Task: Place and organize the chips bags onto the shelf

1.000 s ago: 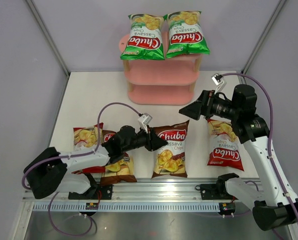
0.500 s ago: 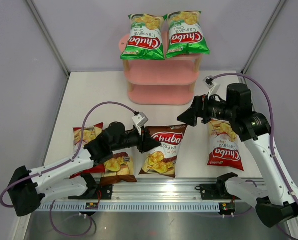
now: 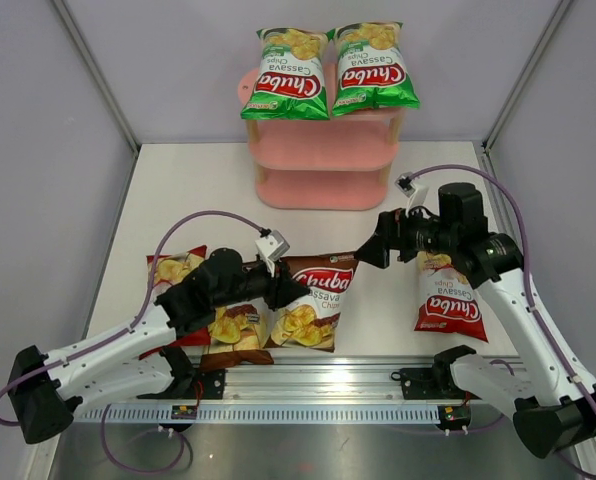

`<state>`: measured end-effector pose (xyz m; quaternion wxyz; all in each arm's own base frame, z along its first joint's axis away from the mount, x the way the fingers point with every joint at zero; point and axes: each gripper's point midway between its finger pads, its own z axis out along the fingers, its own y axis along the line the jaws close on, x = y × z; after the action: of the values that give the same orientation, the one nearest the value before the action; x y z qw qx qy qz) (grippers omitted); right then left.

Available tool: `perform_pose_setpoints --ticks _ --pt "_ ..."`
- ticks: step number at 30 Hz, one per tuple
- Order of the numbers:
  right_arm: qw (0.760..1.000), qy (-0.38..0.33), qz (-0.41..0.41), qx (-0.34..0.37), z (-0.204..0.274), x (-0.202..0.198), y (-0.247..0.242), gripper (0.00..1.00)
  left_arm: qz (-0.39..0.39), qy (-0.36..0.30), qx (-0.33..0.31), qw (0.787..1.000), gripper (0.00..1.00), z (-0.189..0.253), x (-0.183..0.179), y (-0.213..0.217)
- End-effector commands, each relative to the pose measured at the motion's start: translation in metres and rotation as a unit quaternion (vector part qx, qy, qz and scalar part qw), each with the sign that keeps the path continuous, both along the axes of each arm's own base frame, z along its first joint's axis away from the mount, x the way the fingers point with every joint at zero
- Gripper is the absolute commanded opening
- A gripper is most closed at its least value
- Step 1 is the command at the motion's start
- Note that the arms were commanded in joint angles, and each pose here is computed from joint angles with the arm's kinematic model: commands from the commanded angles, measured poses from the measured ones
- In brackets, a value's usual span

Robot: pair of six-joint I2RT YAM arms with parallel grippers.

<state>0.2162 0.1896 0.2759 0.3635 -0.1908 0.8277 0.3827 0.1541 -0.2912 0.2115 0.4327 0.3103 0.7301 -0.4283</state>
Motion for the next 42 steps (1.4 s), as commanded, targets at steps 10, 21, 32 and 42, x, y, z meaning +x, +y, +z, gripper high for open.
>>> perform_pose_setpoints --ticks 10,21,32,42 --pt "0.986 -0.028 0.134 -0.096 -0.011 -0.031 0.03 0.99 -0.187 -0.034 -0.016 0.982 0.0 0.004 -0.047 -0.033" --pt "0.963 0.02 0.258 -0.069 -0.024 -0.092 0.052 0.99 -0.247 -0.061 -0.048 0.966 0.0 0.031 -0.073 -0.032" --pt "0.955 0.062 0.276 -0.091 -0.059 -0.104 0.058 0.9 -0.236 -0.073 -0.045 0.968 0.0 0.049 -0.06 -0.043" --pt "0.949 0.083 0.29 -0.093 -0.069 -0.107 0.065 0.59 -0.211 -0.087 -0.058 0.972 0.0 0.068 -0.042 -0.042"
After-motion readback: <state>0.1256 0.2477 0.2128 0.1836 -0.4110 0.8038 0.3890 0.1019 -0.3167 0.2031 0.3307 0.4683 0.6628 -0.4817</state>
